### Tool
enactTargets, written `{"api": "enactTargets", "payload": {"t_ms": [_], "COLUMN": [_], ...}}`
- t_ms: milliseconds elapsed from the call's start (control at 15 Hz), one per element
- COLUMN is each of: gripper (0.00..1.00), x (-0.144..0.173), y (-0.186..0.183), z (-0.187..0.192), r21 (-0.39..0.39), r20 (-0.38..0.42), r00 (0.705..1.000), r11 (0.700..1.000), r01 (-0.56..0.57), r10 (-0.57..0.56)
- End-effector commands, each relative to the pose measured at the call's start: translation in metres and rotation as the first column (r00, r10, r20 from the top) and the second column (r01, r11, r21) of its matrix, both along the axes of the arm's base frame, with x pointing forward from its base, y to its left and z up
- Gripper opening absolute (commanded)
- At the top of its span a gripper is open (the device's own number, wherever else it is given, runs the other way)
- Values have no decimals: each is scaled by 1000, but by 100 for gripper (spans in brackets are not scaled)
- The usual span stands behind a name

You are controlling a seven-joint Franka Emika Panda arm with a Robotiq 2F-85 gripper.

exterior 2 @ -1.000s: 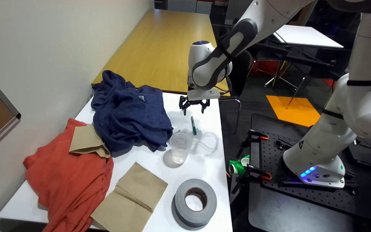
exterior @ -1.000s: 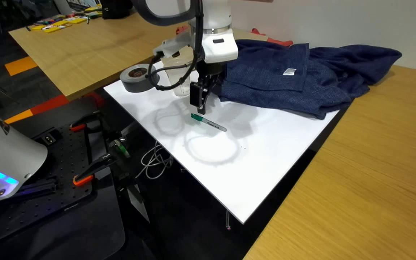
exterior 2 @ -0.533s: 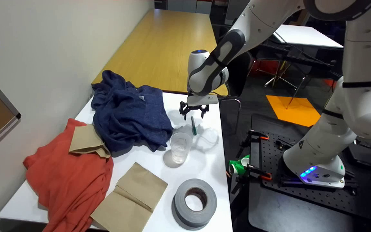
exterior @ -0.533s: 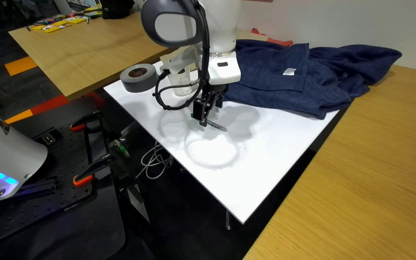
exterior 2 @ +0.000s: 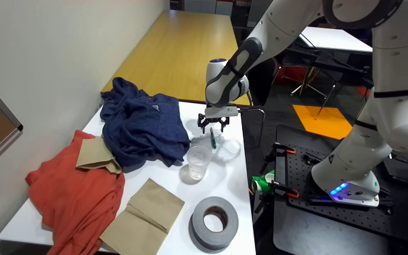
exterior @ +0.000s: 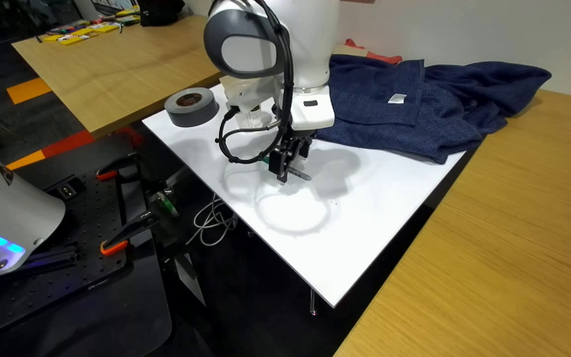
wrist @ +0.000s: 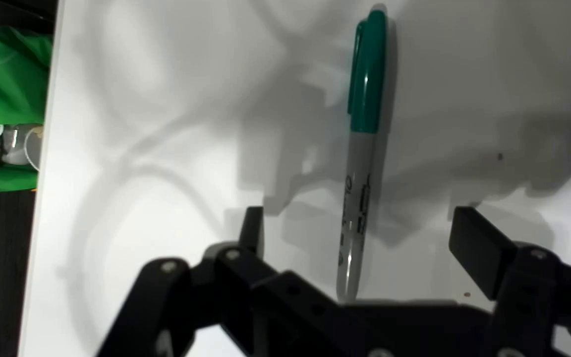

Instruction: Pick up the pen from the table and put it in the cup.

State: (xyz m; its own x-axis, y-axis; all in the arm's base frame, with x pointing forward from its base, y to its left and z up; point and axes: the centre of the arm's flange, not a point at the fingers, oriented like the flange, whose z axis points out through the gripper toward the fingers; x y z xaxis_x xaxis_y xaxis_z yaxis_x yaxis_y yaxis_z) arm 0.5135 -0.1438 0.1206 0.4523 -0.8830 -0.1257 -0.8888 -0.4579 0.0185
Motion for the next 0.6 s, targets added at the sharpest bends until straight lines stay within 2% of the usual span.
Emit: {"api": "enactTargets", "payload": {"t_ms": [0, 533], "gripper": [66, 4], "x": [5, 7], "y": [-7, -7], "z": [-6, -3], "r21": [-2, -5], "r20": [12, 9], "r00": [1000, 1000], "r11": [1000, 1000], "r01": [16, 22], "r10": [-16, -22]}}
